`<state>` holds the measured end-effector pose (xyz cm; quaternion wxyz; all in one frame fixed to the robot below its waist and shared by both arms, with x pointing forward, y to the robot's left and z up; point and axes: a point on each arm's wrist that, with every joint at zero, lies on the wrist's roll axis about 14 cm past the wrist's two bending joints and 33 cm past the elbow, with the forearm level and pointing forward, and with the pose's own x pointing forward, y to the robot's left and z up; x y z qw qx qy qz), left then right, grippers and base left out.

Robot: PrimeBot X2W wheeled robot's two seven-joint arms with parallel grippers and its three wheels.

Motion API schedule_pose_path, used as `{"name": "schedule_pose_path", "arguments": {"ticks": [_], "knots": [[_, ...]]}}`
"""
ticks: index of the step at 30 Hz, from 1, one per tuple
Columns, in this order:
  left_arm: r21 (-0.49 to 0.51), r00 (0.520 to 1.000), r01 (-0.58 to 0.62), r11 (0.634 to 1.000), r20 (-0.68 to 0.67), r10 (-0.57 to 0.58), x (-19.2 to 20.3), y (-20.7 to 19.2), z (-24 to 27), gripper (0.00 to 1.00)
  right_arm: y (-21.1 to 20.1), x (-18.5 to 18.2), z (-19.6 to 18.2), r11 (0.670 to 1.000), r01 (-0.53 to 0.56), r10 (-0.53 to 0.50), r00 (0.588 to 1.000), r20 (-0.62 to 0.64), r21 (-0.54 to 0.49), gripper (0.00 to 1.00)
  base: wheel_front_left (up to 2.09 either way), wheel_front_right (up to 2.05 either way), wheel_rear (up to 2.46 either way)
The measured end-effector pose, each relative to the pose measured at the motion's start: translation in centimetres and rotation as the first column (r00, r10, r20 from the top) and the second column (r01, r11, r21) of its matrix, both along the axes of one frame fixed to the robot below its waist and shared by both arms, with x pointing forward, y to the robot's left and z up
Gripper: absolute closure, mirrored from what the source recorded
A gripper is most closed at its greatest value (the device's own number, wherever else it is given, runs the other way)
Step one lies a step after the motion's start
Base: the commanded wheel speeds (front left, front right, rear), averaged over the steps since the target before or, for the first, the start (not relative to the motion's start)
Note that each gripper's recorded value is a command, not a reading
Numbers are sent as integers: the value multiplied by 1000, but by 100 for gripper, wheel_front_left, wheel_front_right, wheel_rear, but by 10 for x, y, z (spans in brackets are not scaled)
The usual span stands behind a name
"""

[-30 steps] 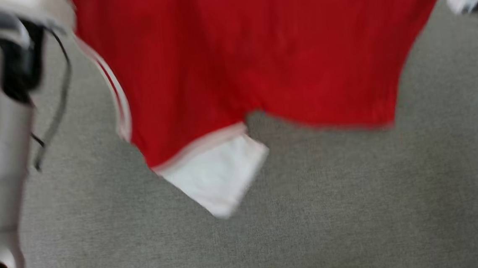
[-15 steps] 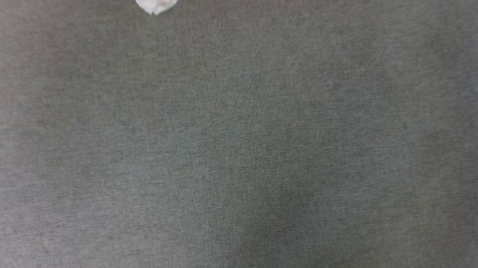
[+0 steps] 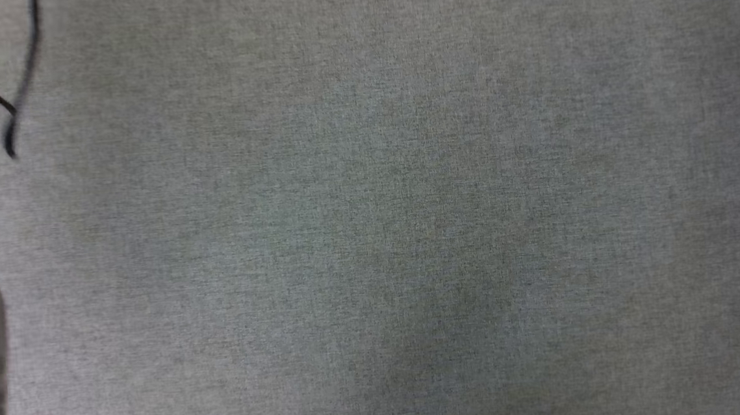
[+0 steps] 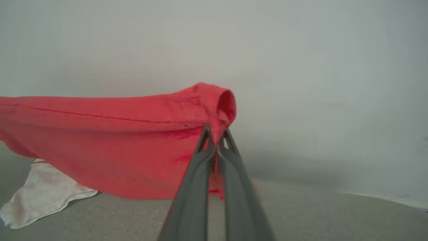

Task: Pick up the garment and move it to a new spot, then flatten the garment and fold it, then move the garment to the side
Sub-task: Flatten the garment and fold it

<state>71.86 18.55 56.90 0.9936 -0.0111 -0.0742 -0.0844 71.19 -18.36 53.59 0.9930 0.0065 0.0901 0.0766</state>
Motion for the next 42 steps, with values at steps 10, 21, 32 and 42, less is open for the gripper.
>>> {"name": "schedule_pose_path", "arguments": {"ticks": [10,21,32,42], "knots": [[-116,970,-77,990,-238,48,-93,24,-92,100,6,-89,-75,999,-43,46,988,-149,24,100,0,0,0],[-147,936,-113,983,-347,56,-242,29,-125,100,-6,-223,-101,995,-52,70,972,-226,86,100,0,0,0],[-150,890,-168,974,-448,85,-359,25,-110,100,-25,-331,-107,993,9,23,962,-270,118,100,0,0,0],[-175,873,-185,967,-480,80,-421,18,-77,100,-23,-391,-101,987,82,-33,946,-324,139,100,0,0,0]]}}
